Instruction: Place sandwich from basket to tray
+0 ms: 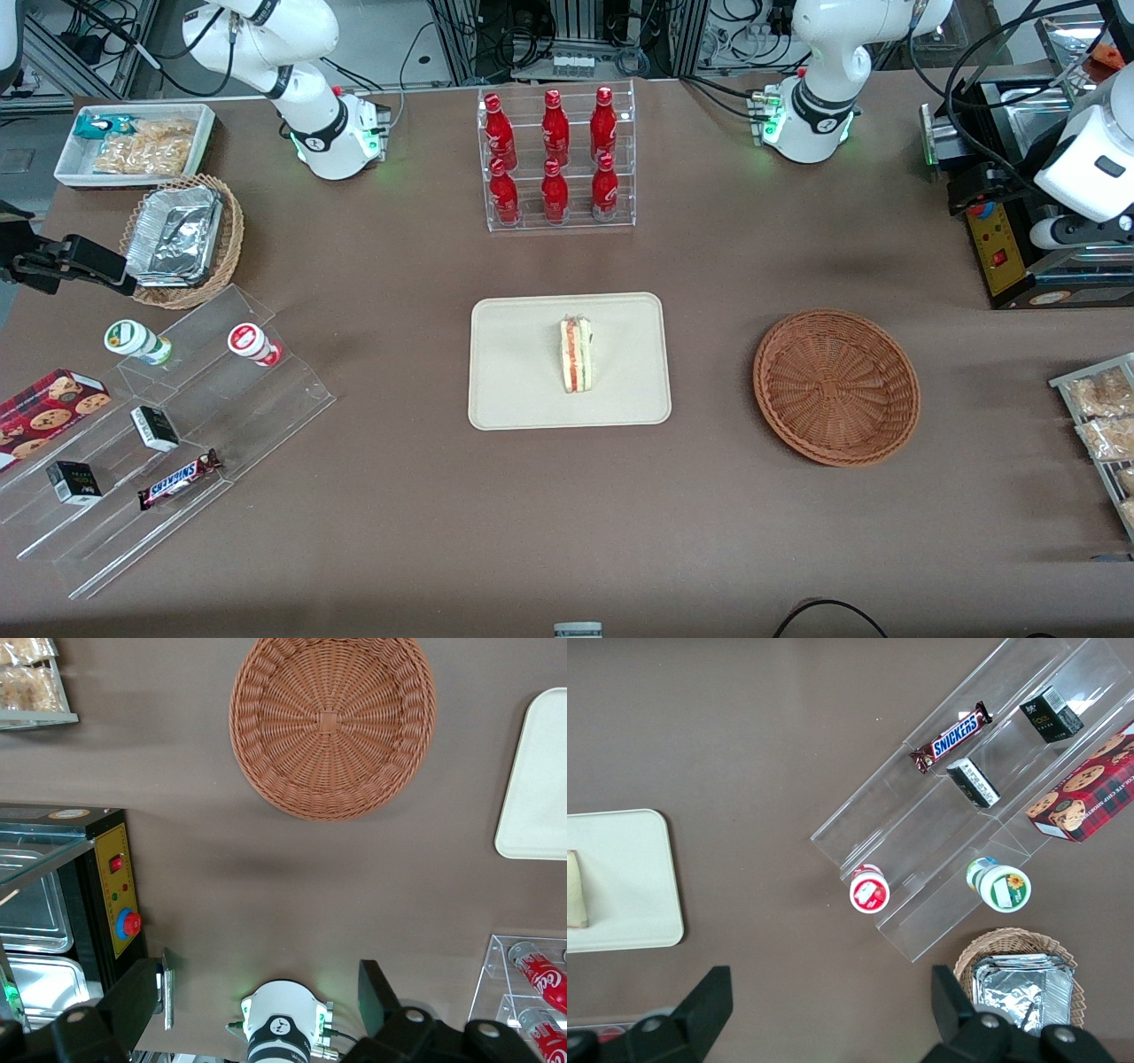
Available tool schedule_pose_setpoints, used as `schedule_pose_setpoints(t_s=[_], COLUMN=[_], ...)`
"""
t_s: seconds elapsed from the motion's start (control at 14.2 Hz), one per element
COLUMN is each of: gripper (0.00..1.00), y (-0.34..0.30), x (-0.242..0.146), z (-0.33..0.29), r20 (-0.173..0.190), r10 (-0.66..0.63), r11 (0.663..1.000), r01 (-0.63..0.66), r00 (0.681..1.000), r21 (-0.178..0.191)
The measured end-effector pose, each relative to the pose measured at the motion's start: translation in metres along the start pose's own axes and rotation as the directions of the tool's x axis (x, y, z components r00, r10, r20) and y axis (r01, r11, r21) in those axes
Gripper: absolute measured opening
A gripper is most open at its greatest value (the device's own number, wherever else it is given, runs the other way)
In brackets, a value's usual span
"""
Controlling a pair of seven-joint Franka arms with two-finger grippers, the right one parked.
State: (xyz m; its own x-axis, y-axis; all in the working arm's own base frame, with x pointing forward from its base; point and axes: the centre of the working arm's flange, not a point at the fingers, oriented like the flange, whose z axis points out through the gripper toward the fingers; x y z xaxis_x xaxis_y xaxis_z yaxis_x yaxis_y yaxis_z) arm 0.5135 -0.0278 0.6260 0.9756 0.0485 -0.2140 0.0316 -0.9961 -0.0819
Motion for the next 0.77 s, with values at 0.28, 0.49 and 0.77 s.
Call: schedule_pose_setpoints(t_s=[0.28, 0.49, 0.77], gripper=[1.0, 1.0, 1.0], y=[0.0062, 0.0066, 0.0072], x=[-0.0004, 0.0024, 0.0049], z=[0.0009, 0.0013, 0.0034], r20=[0.004, -0.004, 0.001], r10=[0.014, 0.012, -0.026], r11=[1.0, 1.0, 0.999], r01=[-0.014, -0.012, 0.026], r00=[1.0, 1.0, 1.0], r21=[-0.024, -0.027, -0.046])
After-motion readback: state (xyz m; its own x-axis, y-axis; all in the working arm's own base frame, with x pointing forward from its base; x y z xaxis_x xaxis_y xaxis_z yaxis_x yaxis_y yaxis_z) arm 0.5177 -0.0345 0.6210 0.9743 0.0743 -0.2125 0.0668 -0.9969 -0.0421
